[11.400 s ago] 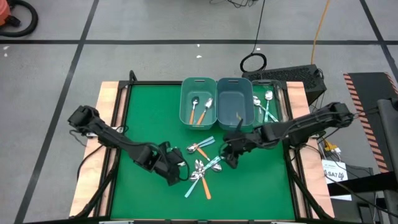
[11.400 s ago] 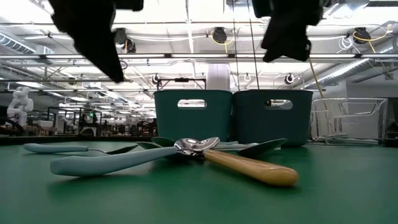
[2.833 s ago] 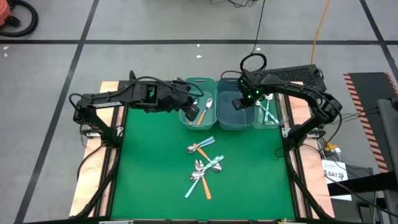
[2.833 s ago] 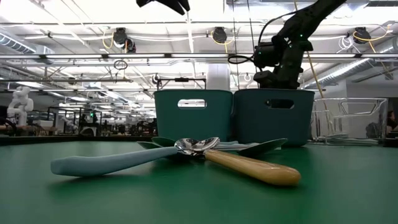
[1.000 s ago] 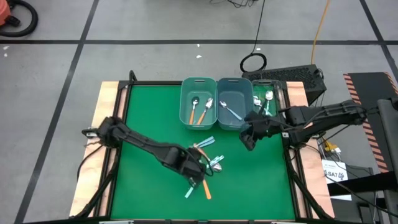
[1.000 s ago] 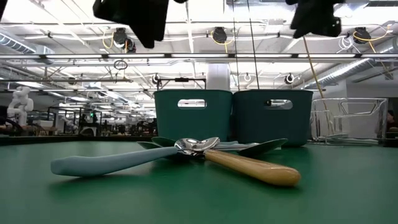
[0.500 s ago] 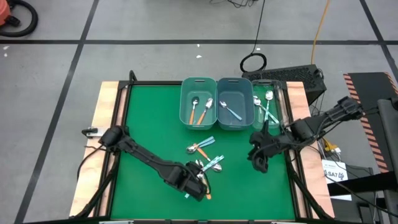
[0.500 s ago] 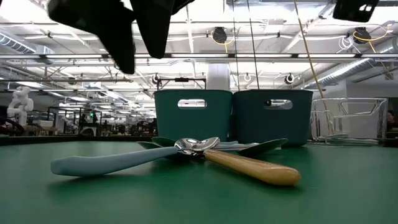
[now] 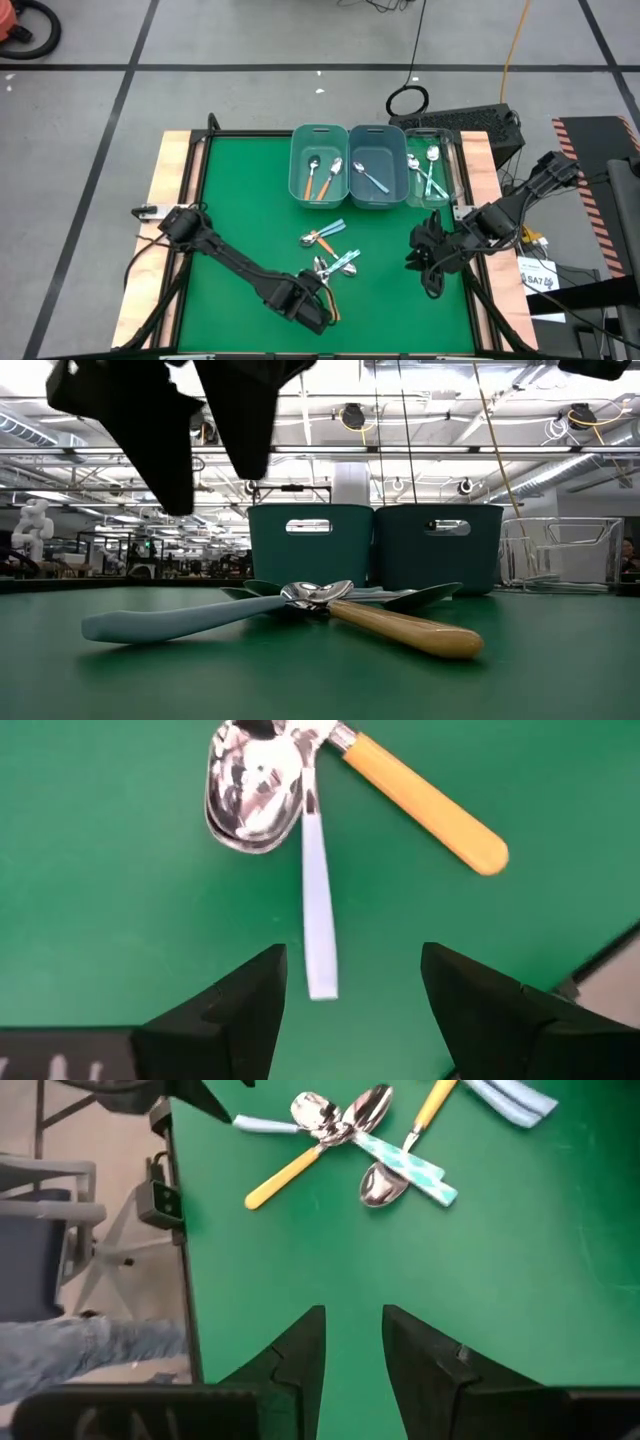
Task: Sort silverware by color (type)
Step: Put the blue spoon into the blue bin
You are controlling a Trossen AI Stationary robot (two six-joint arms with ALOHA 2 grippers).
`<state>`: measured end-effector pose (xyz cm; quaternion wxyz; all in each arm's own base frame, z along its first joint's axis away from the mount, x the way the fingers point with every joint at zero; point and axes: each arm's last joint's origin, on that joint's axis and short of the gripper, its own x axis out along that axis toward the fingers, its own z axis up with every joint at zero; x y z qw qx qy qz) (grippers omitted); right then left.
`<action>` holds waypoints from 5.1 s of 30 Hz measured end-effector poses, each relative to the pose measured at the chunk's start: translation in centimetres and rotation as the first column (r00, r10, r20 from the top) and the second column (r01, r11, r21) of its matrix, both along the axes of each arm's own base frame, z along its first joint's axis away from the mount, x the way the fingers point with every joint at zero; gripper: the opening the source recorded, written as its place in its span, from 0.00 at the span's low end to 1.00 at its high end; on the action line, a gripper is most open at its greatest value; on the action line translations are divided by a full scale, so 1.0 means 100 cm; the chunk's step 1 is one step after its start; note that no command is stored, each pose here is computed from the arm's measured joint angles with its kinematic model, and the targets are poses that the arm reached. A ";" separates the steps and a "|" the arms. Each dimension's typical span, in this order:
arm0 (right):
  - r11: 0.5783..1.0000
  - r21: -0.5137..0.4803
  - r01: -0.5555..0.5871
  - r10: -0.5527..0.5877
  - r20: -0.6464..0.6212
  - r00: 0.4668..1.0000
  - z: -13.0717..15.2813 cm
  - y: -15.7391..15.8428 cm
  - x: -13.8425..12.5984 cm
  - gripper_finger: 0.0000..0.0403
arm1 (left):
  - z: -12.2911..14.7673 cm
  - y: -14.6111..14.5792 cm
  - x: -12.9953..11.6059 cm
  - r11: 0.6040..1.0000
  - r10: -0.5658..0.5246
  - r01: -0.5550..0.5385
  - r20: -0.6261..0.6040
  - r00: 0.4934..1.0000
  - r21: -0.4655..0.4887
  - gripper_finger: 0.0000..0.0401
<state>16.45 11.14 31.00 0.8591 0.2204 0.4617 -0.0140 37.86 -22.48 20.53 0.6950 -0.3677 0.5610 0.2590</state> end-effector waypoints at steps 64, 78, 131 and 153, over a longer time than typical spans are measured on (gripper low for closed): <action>0.979 -0.009 0.202 -0.189 0.309 0.932 0.017 0.003 0.015 0.24 | 0.115 0.081 0.061 0.946 0.106 -0.214 0.388 0.916 0.246 0.12; 0.965 0.074 0.250 -0.259 0.377 0.889 0.027 0.000 0.014 0.24 | 0.146 0.102 0.081 0.933 0.143 -0.317 0.637 0.758 0.168 0.12; 0.875 0.231 0.425 -0.482 0.490 0.726 0.061 -0.075 0.005 0.36 | 0.169 0.130 0.088 0.890 -0.101 -0.240 0.680 0.726 0.388 0.12; 0.869 0.202 0.452 -0.492 0.459 0.740 0.053 -0.083 0.019 0.01 | 0.164 0.132 0.087 0.901 -0.054 -0.249 0.662 0.748 0.354 0.36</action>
